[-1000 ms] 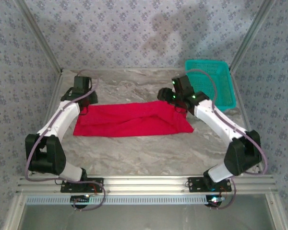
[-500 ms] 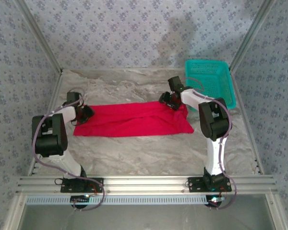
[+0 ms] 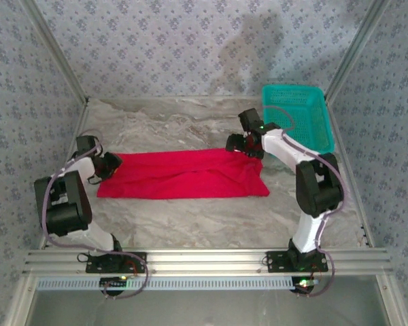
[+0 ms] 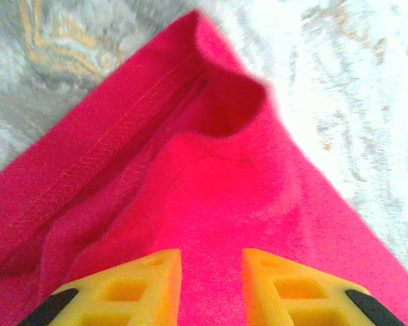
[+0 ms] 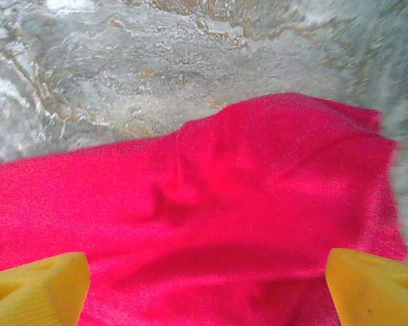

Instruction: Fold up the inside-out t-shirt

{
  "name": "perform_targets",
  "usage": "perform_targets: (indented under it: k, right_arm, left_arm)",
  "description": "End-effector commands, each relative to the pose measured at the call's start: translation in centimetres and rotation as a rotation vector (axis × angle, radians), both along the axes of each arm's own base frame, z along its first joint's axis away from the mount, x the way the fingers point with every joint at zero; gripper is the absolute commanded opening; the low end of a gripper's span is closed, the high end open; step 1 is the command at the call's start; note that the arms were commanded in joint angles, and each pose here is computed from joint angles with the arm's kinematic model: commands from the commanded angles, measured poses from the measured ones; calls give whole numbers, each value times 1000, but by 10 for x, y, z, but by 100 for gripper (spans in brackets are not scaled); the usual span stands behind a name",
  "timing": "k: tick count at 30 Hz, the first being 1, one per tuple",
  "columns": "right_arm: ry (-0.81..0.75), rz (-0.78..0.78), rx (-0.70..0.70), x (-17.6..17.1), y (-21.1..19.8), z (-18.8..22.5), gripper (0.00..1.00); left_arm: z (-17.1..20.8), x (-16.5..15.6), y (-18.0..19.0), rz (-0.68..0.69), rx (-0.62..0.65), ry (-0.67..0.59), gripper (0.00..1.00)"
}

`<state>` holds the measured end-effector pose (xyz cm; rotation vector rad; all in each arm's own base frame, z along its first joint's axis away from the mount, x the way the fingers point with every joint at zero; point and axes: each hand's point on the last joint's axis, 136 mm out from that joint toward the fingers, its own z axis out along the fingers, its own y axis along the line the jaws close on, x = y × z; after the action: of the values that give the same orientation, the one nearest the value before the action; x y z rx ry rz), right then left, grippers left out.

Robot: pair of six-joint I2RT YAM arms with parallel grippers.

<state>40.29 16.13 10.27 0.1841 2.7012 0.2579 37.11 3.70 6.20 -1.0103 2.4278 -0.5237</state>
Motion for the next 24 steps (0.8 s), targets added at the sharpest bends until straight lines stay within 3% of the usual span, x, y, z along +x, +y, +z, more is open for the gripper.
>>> perform_targets:
  k: [1,6,18,21,24]
  right_arm:
    - [132,47,-177,-31,-39,-23,94]
    - [175,58,-153,-33,-38,-38,96]
    - [278,48,-167,-42,-39,-88,99]
    - [297,48,-139,-43,-32,-103,94]
    - [305,50,-112,-45,-27,-112,77]
  left_arm:
    - [43,3,1,-48,102,-52,29]
    - [65,4,-7,-80,145,-101,30]
    - [57,5,-17,-105,113,-89,28]
    - [56,4,-18,-111,94,-83,28]
    - [58,2,-16,-110,91,-85,28]
